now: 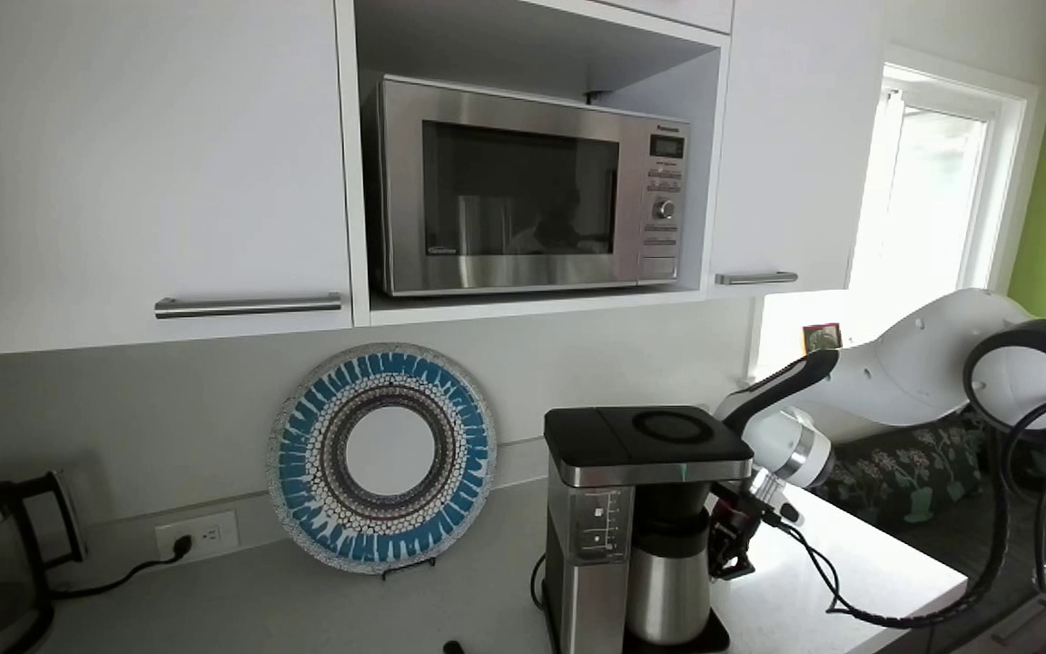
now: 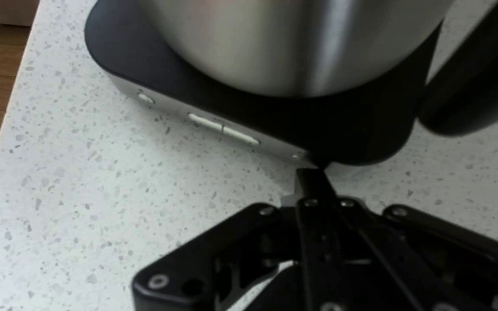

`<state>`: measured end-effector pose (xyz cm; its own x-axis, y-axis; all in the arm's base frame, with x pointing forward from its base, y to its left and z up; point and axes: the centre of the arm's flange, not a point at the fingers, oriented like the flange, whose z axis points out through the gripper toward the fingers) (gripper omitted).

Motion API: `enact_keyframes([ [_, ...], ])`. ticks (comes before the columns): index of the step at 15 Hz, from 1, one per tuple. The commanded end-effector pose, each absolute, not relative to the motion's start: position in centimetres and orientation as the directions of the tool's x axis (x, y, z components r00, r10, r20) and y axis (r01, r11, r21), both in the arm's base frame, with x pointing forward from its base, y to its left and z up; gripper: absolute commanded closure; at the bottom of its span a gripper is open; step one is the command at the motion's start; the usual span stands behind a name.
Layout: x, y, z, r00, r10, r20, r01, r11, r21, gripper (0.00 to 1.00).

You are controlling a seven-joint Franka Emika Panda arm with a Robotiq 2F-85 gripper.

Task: Press the button on the kettle

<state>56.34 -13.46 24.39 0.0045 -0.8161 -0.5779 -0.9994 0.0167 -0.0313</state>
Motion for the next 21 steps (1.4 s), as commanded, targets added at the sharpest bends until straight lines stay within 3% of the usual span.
enact_keyframes([
  [1,57.09,-12.83,24.12,-0.003,-0.782,-0.623,-1.0,0.0,0.005,1.0],
  [21,56.31,-12.92,23.56,-0.061,-0.709,-0.703,-0.997,0.079,0.007,1.0],
])
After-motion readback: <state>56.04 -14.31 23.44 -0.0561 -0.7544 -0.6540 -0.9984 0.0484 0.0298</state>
